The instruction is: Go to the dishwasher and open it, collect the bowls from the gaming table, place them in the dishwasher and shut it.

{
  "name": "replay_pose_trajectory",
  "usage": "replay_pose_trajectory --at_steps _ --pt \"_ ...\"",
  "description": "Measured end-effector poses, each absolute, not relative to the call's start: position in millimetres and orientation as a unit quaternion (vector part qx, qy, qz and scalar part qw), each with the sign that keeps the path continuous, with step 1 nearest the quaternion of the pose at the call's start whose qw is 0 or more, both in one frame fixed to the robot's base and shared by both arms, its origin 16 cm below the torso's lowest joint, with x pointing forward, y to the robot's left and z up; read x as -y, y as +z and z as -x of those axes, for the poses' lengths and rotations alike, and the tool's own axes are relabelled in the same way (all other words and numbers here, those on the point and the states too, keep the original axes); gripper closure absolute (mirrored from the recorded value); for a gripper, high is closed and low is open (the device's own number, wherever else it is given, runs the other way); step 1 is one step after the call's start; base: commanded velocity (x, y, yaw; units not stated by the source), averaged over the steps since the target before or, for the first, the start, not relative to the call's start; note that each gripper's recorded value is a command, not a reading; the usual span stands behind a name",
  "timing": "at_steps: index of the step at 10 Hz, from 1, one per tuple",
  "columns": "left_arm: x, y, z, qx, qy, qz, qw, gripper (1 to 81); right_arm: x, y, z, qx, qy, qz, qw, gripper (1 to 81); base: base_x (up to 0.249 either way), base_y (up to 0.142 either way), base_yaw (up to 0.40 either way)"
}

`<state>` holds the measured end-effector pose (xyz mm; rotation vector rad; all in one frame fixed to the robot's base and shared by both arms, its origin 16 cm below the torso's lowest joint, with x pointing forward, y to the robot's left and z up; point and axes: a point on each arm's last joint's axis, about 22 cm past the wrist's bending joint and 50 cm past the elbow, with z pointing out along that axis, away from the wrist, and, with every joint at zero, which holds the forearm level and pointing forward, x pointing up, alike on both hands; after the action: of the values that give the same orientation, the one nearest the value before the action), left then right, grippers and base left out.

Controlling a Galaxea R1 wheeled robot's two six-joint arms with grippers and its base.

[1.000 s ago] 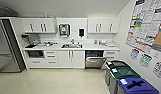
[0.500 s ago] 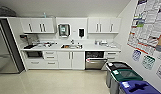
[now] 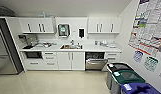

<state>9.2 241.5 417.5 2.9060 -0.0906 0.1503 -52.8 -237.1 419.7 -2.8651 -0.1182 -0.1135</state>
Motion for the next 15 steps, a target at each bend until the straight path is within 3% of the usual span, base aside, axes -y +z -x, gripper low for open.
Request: replay_pose_trajectory --at_steps 15 --pt "-240.7 417.2 -3.8 0.031 0.049 -0.992 0.115 81.1 236.8 419.7 56.1 0.041 -0.038 0.989 0.136 81.1 0.095 0.0 0.0"
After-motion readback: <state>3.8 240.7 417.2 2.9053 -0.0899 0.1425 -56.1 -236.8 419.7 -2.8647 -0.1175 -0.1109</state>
